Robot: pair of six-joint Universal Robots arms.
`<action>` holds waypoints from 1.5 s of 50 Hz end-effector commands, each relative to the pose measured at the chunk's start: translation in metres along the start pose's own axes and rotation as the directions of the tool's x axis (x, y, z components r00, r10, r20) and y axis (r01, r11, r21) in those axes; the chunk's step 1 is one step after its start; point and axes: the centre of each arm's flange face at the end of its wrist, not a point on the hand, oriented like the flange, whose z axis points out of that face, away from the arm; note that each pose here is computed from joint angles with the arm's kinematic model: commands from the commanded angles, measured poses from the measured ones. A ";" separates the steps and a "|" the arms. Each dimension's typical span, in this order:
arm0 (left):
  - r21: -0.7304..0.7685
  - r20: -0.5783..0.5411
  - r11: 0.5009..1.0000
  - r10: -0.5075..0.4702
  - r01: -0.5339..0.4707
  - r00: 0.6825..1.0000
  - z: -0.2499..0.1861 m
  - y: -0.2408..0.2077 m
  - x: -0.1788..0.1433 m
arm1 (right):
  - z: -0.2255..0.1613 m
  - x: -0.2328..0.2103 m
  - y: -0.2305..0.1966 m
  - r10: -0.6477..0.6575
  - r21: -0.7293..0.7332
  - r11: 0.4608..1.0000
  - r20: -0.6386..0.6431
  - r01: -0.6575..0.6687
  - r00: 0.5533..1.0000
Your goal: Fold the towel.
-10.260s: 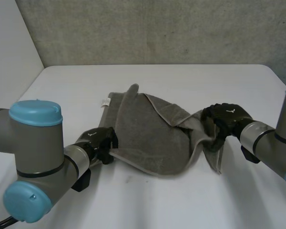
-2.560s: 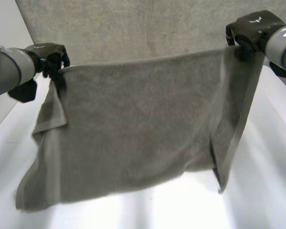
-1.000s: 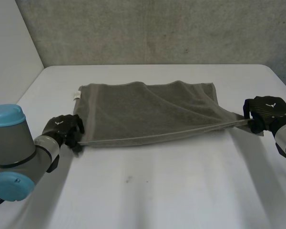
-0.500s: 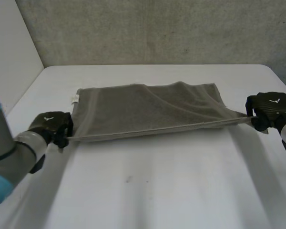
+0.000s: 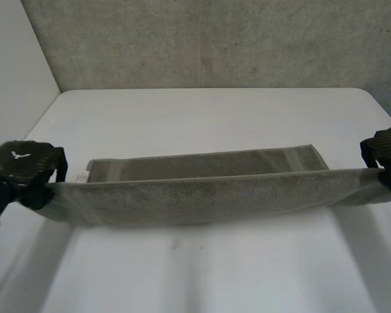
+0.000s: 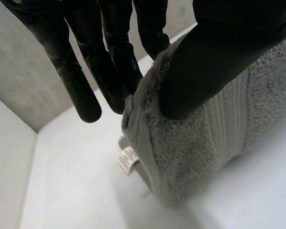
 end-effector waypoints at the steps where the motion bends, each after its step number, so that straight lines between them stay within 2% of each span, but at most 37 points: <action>1: -0.088 -0.045 0.996 -0.036 0.032 0.998 0.067 0.034 -0.002 | 0.067 -0.003 0.012 -0.027 0.016 1.000 0.000 0.027 1.000; 5: -0.107 -0.052 0.993 -0.048 0.042 0.998 0.096 0.045 -0.005 | 0.111 -0.033 0.000 -0.099 0.087 0.991 -0.005 0.099 0.995; 6: -0.107 -0.056 0.993 -0.054 0.048 0.997 0.108 0.047 -0.005 | 0.111 -0.033 0.000 -0.099 0.088 0.991 -0.005 0.099 0.995; 11: -0.090 -0.013 0.993 -0.082 0.080 0.997 0.142 0.047 -0.010 | 0.164 -0.039 0.004 -0.107 0.130 0.985 -0.066 0.115 0.992; 17: -0.034 0.044 0.990 -0.139 0.140 0.989 0.174 0.037 -0.023 | 0.189 -0.051 -0.002 -0.125 0.165 0.977 -0.088 0.138 0.988; 19: -0.018 0.041 0.990 -0.140 0.141 0.989 0.180 0.033 -0.021 | 0.204 -0.055 0.000 -0.129 0.159 0.976 -0.107 0.145 0.986; 27: 0.031 0.020 0.992 -0.127 0.126 0.992 0.203 0.024 -0.013 | 0.223 -0.063 -0.006 -0.141 0.178 0.970 -0.138 0.165 0.980; 33: 0.025 -0.012 0.990 -0.137 0.137 0.990 0.207 0.026 -0.001 | 0.224 -0.058 -0.013 -0.146 0.179 0.968 -0.160 0.174 0.976; 38: 0.008 -0.027 0.989 -0.144 0.145 0.989 0.203 0.030 0.004 | 0.211 -0.044 -0.033 -0.115 0.214 0.964 -0.198 0.157 0.973; 40: 0.021 -0.024 0.989 -0.145 0.146 0.989 0.194 0.022 0.003 | 0.187 -0.028 -0.056 -0.063 0.255 0.959 -0.225 0.121 0.972; 47: 0.034 -0.012 0.986 -0.161 0.161 0.987 0.158 0.009 0.000 | 0.148 -0.024 -0.056 -0.036 0.208 0.975 -0.190 0.076 0.981; 49: 0.037 -0.011 0.984 -0.174 0.175 0.985 0.137 0.006 0.001 | 0.126 -0.036 -0.040 -0.039 0.129 0.990 -0.125 0.055 0.991; 53: 0.049 -0.009 0.979 -0.196 0.197 0.980 0.121 0.007 0.005 | 0.111 -0.048 -0.015 -0.032 0.020 0.999 -0.057 0.034 0.998; 56: 0.077 -0.020 0.968 -0.238 0.239 0.971 0.111 0.016 0.014 | 0.104 -0.055 0.030 0.012 -0.107 0.994 -0.003 -0.013 1.000; 61: 0.135 -0.017 0.960 -0.245 0.245 0.969 0.111 0.018 0.016 | 0.107 -0.063 0.053 0.037 -0.094 0.995 0.031 -0.034 0.999; 66: 0.145 -0.015 0.960 -0.242 0.242 0.970 0.112 0.021 0.018 | 0.126 -0.067 0.077 0.041 -0.037 0.999 0.022 -0.040 0.999; 75: 0.133 -0.020 0.961 -0.244 0.244 0.970 0.112 0.023 0.021 | 0.137 -0.056 0.091 0.059 -0.045 0.997 -0.009 -0.060 0.998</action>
